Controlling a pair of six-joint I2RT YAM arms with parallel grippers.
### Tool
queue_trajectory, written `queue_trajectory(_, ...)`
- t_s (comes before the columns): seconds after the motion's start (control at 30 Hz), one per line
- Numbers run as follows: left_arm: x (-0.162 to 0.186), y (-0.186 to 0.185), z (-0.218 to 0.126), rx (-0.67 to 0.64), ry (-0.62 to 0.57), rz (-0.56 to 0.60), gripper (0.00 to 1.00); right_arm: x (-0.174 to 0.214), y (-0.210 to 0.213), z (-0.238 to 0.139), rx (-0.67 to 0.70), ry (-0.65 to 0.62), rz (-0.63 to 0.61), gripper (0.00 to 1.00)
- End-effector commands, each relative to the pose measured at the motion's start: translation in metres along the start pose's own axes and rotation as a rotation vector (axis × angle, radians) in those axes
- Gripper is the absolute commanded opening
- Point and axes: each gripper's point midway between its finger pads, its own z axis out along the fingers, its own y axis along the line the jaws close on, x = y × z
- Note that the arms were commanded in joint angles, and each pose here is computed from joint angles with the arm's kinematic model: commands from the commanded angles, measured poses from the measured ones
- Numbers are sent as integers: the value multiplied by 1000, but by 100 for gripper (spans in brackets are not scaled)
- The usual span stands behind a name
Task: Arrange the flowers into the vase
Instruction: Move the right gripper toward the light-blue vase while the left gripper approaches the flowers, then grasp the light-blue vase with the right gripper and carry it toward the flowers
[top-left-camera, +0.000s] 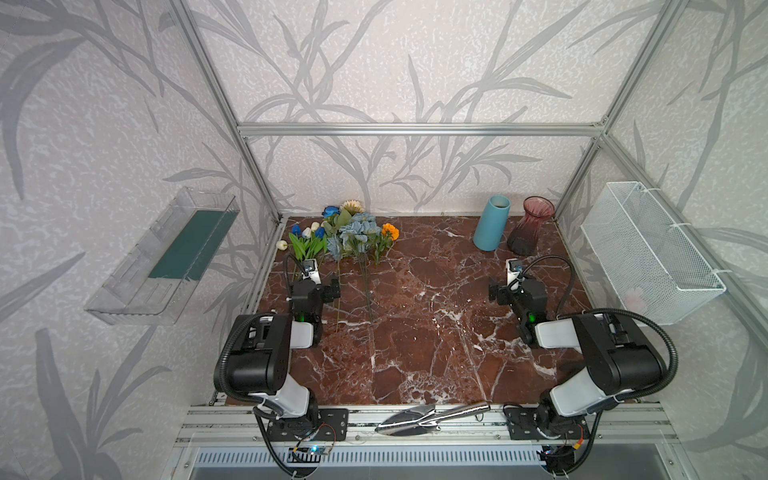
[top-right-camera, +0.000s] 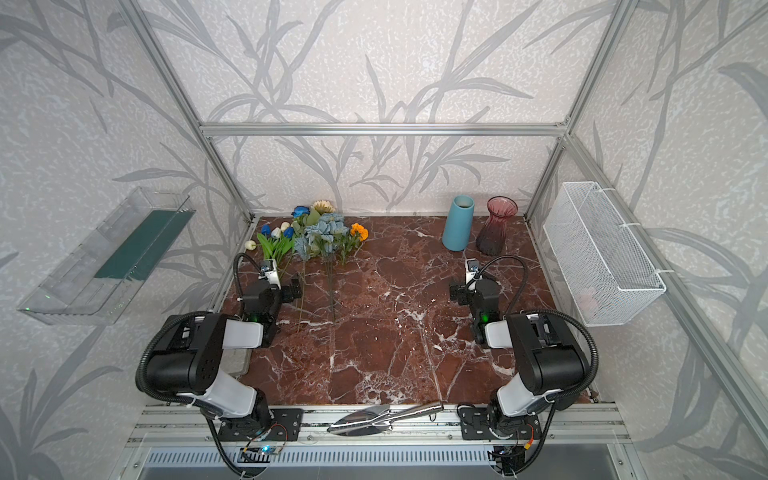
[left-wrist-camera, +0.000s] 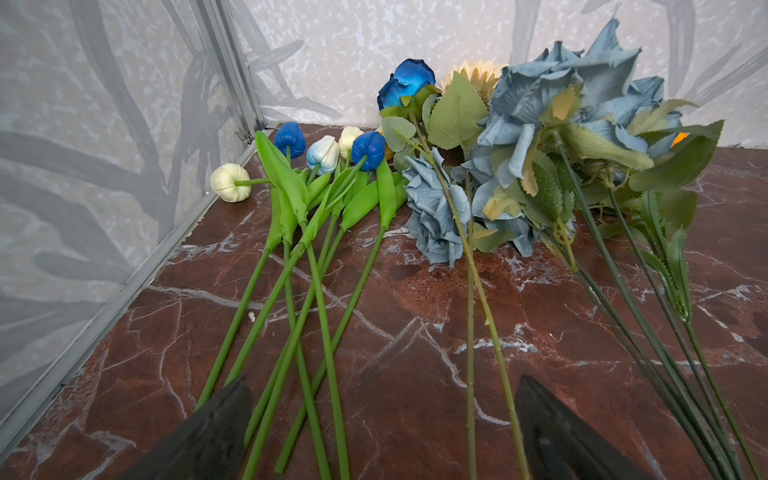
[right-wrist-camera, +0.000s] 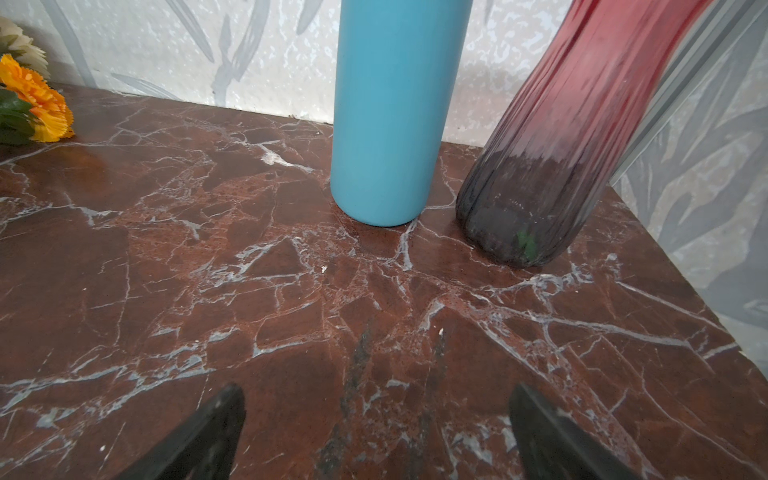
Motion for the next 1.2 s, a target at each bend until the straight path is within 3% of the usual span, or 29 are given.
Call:
queue_trajectory(0.0, -15, 0, -6, 2, -22, -1, 99, -7, 23, -13, -110, -79, -70, 99)
queue_trajectory(0.07, -25, 1, -15, -5, -21, 6, 99, -8, 21, -16, -96, -117, -63, 99)
queue_trajectory(0.13, -41, -5, -29, 4, -54, 41, 99, -7, 15, -9, -83, -77, -39, 99)
queue_trajectory(0.17, -55, -11, -40, -8, -103, 57, 99, -7, 11, -3, -67, -36, -25, 100)
queue_trajectory(0.27, -104, -41, -78, 82, -253, 46, 99, -41, 22, -35, -68, -131, -93, 99)
queue_trajectory(0.37, -139, -74, -100, 193, -266, 51, 99, -79, 24, -64, -78, -114, -1, 100)
queue_trajectory(0.4, -148, -86, -104, 236, -265, 54, 99, -94, 31, -69, -128, -106, 22, 94)
queue_trajectory(0.5, -164, -110, -96, 326, -241, 30, 99, -114, 43, -54, -167, -18, 45, 88)
queue_trajectory(0.6, -165, -131, -73, 385, -202, 34, 99, -116, 46, -20, -153, 53, 96, 88)
queue_trajectory(0.8, -163, -152, -43, 439, -178, 8, 99, -132, 37, 36, -67, 72, 134, 99)
queue_trajectory(1.17, -133, -151, -42, 455, -158, -52, 99, -129, -15, 87, 110, 92, 208, 99)
